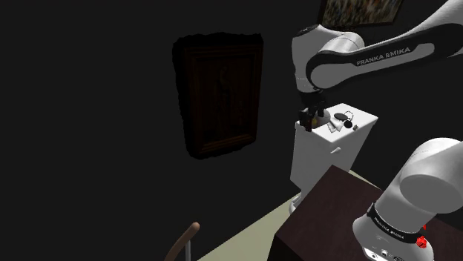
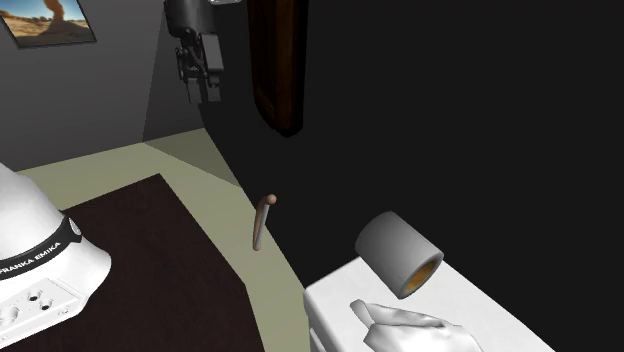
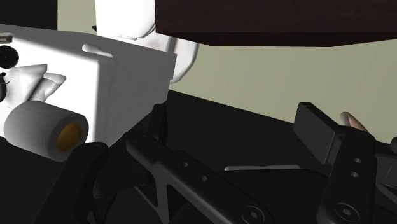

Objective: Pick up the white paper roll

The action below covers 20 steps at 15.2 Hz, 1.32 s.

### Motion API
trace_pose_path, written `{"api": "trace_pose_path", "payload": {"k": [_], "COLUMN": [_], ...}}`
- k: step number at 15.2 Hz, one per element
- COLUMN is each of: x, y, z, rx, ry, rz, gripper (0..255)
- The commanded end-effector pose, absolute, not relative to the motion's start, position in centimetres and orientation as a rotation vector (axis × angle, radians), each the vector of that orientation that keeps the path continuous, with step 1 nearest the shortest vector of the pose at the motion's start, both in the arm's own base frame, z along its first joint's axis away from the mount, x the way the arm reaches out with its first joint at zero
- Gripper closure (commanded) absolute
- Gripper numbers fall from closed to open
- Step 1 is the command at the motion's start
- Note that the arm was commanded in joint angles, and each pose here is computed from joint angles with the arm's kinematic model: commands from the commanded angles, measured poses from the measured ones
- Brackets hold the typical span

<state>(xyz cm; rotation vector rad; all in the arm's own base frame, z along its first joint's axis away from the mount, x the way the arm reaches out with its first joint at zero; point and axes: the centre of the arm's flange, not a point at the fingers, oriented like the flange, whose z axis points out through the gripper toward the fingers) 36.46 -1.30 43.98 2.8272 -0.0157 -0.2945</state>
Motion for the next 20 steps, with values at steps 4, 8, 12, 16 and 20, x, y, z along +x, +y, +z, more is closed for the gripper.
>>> {"api": "trace_pose_path", "payload": {"k": [4, 8, 12, 16, 20], "x": [39.0, 41.1, 43.1, 45.1, 47.1], "y": [-4.1, -6.9, -9.9, -13.4, -17.0], "z": [39.2, 35.8, 32.8, 30.1, 27.8], "rx": [2.672, 2.550, 2.427, 2.305, 2.182], "ry": [-0.009, -0.007, -0.005, -0.004, -0.002], "rz": [-0.313, -0.326, -0.338, -0.349, -0.358], "gripper": [0, 0, 0, 0, 0]}}
